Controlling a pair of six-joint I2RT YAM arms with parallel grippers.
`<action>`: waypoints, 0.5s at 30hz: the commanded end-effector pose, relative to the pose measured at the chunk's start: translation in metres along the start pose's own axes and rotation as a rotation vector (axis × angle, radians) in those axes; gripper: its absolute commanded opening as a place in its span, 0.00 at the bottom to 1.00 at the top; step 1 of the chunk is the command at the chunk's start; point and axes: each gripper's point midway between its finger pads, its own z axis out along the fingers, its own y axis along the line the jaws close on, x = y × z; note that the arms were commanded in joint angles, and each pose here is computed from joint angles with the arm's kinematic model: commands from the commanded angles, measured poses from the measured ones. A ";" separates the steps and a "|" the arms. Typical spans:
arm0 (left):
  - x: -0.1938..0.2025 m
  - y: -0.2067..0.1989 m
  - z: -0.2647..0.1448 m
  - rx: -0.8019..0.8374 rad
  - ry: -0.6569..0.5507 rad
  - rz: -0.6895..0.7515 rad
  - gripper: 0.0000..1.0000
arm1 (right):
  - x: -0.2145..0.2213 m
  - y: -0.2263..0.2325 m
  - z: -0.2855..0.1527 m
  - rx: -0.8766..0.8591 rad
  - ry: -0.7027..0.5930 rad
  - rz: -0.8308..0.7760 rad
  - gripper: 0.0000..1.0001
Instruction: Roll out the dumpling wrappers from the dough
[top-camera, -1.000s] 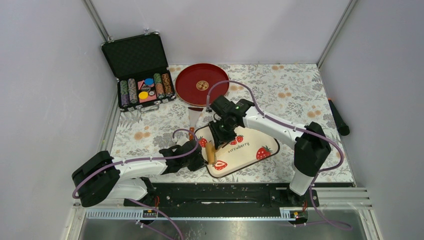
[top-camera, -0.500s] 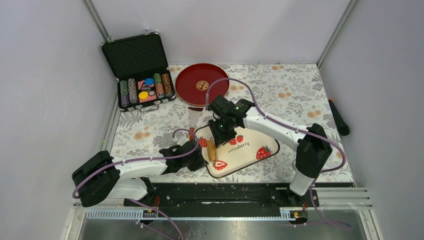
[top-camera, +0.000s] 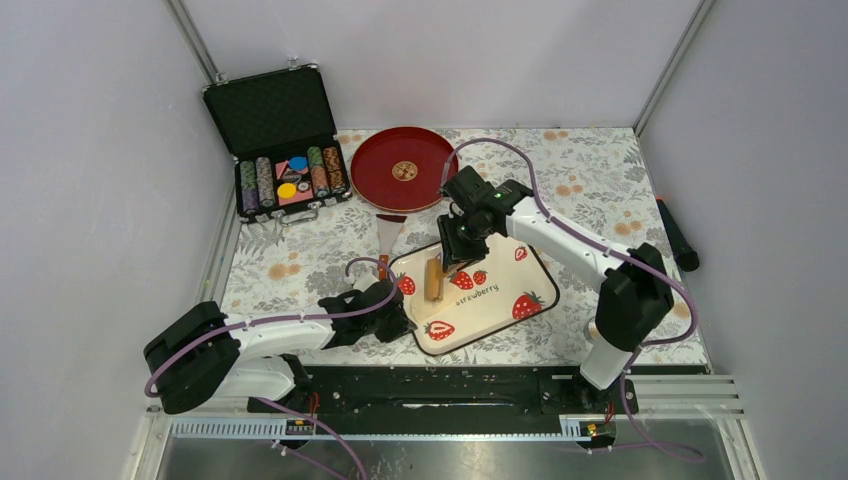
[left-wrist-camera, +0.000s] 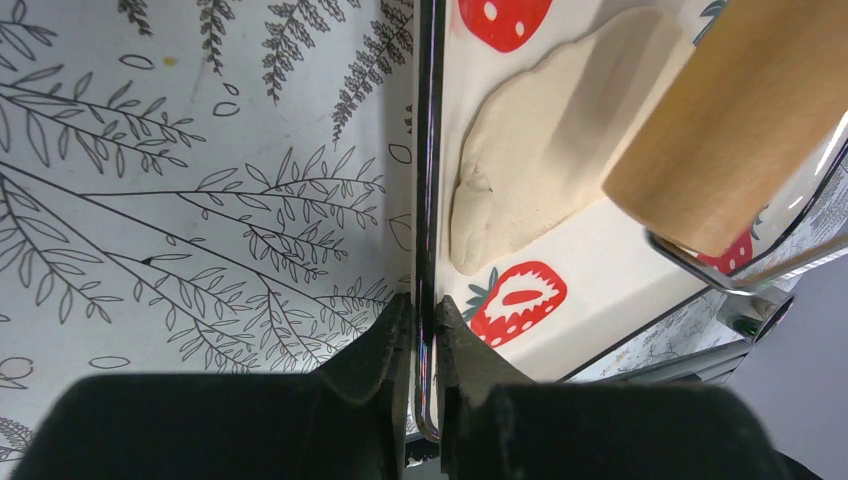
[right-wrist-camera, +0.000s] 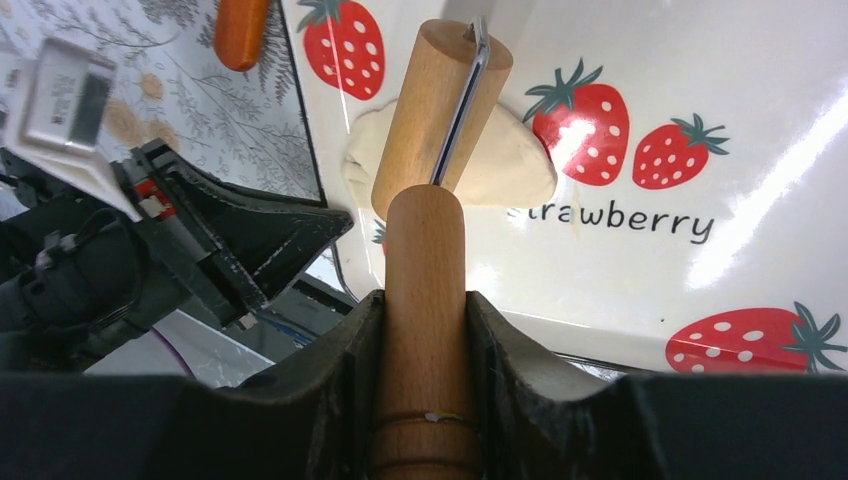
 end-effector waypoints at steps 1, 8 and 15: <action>-0.004 0.029 0.005 -0.115 -0.033 0.016 0.00 | 0.011 -0.006 0.011 0.033 0.061 0.014 0.00; -0.004 0.029 0.005 -0.116 -0.033 0.016 0.00 | 0.042 -0.039 0.028 0.173 0.192 -0.007 0.00; -0.004 0.029 0.004 -0.115 -0.032 0.015 0.00 | 0.058 -0.065 0.035 0.256 0.264 0.036 0.00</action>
